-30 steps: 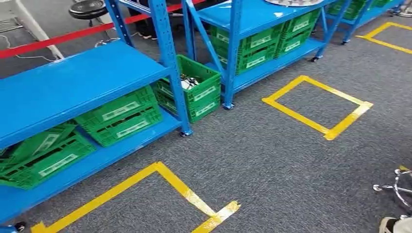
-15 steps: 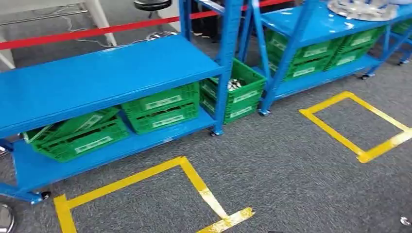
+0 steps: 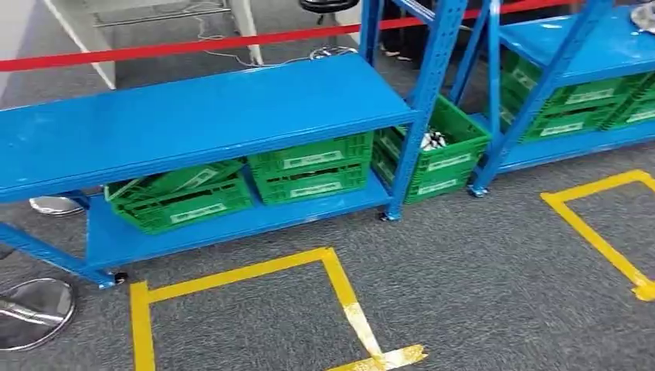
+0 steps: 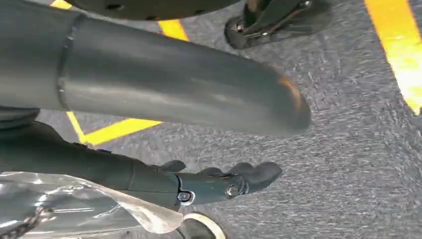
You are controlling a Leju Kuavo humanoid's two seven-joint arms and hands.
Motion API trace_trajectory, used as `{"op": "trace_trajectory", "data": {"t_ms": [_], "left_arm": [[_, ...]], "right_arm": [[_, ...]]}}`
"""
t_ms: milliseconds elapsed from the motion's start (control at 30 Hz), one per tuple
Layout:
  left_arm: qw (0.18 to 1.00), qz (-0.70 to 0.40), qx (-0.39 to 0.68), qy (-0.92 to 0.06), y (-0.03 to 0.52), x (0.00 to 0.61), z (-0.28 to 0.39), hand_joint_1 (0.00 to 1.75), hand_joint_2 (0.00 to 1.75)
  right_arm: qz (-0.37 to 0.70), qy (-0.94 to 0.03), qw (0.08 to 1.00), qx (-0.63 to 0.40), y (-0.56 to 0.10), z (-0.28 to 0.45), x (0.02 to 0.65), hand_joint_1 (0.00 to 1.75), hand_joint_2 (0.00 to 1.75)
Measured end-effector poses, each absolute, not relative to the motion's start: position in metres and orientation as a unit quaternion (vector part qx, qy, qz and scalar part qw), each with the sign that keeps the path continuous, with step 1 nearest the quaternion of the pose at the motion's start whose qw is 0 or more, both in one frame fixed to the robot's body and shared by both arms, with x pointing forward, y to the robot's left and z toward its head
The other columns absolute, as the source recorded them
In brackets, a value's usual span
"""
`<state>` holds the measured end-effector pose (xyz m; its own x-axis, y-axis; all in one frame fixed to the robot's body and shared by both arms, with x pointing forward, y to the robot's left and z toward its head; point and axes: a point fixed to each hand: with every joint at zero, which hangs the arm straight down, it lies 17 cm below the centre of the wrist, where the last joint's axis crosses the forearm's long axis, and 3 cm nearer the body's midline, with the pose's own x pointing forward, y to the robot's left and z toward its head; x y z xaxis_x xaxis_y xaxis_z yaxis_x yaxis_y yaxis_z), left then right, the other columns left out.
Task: Take the parts from the cabinet and place them on the table.
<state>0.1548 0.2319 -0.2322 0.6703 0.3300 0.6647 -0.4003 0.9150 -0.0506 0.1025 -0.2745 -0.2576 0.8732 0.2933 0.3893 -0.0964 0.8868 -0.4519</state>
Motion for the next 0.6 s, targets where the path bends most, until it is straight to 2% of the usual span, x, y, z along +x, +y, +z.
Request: {"op": "trace_trajectory", "data": {"t_ms": [300,600], "left_arm": [[0.913,0.209,0.055,-0.347,0.232,0.157,-0.233,0.0,0.0],[0.909,0.199,0.075,-0.358,0.252,0.149,-0.233,0.0,0.0]], "right_arm": [[0.135,-0.281,0.927,-0.21,-0.281,-0.249,0.137,0.0,0.0],[0.104,-0.26,0.939,-0.2,-0.26,-0.252,0.124,0.0,0.0]]}}
